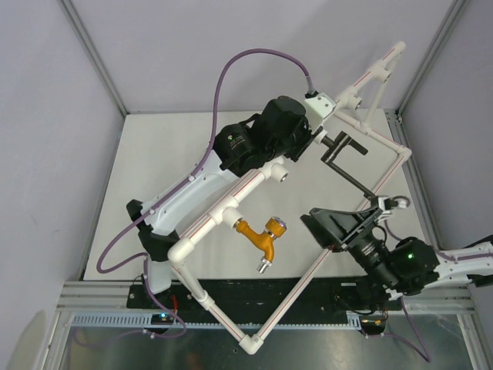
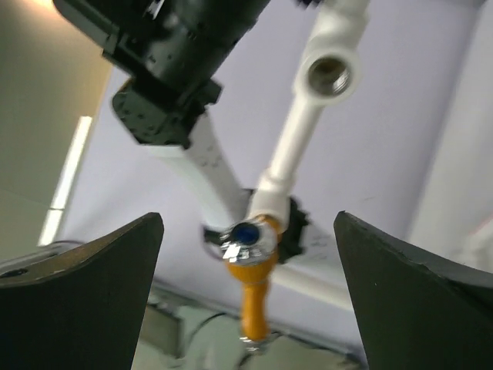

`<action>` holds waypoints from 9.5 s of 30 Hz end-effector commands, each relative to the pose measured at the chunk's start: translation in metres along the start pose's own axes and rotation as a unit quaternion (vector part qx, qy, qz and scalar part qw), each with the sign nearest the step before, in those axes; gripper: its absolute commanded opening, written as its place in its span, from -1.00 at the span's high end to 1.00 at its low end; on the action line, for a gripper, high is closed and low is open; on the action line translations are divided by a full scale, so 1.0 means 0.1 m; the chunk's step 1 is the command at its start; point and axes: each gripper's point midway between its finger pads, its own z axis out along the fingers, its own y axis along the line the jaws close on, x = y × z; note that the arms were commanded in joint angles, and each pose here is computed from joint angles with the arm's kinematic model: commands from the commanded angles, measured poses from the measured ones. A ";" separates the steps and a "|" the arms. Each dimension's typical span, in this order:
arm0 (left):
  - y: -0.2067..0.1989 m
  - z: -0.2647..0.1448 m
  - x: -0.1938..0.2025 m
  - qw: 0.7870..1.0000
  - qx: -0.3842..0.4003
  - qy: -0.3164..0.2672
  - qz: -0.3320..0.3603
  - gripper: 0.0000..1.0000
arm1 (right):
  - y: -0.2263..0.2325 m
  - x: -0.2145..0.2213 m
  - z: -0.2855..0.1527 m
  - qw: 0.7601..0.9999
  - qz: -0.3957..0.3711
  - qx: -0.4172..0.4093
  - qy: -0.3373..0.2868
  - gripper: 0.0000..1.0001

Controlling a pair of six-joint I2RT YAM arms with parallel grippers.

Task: Install the water faucets
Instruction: Screw the water faucet onto the adaptor.

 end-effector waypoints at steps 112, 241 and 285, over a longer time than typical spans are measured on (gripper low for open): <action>0.04 0.41 1.58 0.958 0.004 0.276 0.080 0.93 | 0.34 0.35 0.14 0.992 0.026 -0.125 0.019 -0.84; 0.08 0.41 1.63 0.955 -0.005 0.284 0.085 0.89 | -0.04 0.21 0.23 0.997 0.025 -0.021 -0.066 -0.98; 0.11 0.40 1.70 0.952 -0.006 0.293 0.090 0.87 | -0.06 0.51 0.28 0.089 -0.963 -0.237 0.097 -0.99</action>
